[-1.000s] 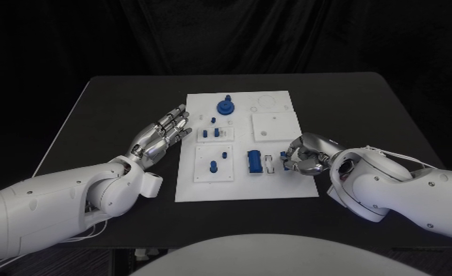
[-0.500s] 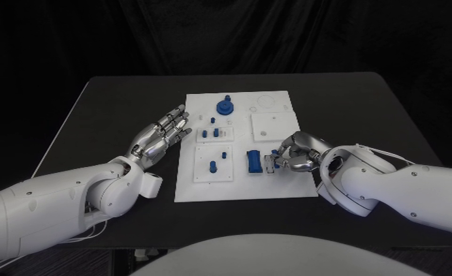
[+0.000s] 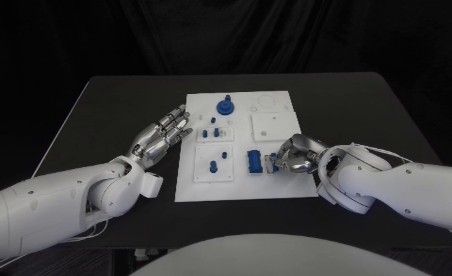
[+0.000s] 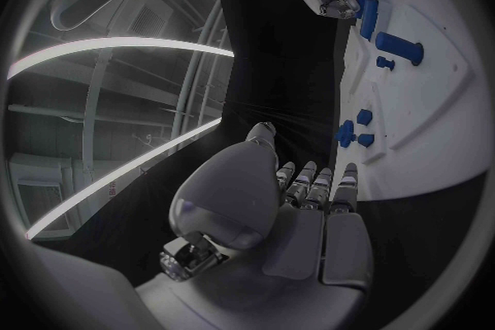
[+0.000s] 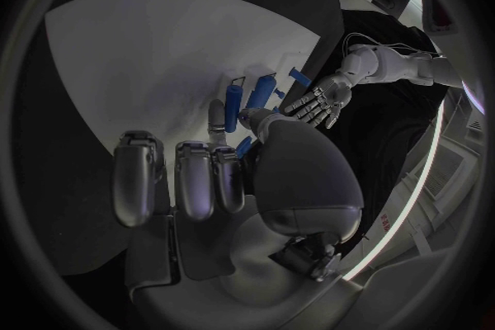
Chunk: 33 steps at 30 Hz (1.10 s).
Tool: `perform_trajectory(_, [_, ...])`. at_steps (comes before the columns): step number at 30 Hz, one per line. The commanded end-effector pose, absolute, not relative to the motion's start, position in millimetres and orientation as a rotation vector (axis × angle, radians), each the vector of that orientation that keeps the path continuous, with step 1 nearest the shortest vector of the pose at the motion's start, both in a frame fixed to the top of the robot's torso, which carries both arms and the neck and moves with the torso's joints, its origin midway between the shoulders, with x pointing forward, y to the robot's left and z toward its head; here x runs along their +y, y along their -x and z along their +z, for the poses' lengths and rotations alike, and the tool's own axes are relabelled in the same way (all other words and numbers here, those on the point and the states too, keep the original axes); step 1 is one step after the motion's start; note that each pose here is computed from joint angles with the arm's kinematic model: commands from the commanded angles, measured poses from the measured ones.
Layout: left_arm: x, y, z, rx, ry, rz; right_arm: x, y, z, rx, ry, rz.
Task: Assemble the parts on the task board
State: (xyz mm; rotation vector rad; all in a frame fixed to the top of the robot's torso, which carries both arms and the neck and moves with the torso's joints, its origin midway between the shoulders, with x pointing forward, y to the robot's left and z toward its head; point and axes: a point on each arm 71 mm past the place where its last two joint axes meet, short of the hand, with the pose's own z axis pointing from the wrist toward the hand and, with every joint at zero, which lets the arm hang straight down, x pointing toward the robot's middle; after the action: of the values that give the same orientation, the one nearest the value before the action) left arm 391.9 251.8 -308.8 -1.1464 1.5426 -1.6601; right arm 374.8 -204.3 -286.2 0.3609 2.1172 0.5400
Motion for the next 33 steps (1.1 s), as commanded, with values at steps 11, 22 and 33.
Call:
perform_trajectory(11, [250.5,-391.9,-305.8,1.495,1.119,-1.711,-201.6,-375.4,-290.3,2.151,-0.332,0.506])
perform_trajectory(22, [250.3,-392.2,-307.1,1.5,1.122,-1.712,-202.8,-377.0,-290.2,2.135,-0.342,0.505])
perform_trajectory(33, [249.7,-391.9,-308.0,1.506,1.125,-1.714,-202.9,-377.3,-291.8,2.153,-0.332,0.497])
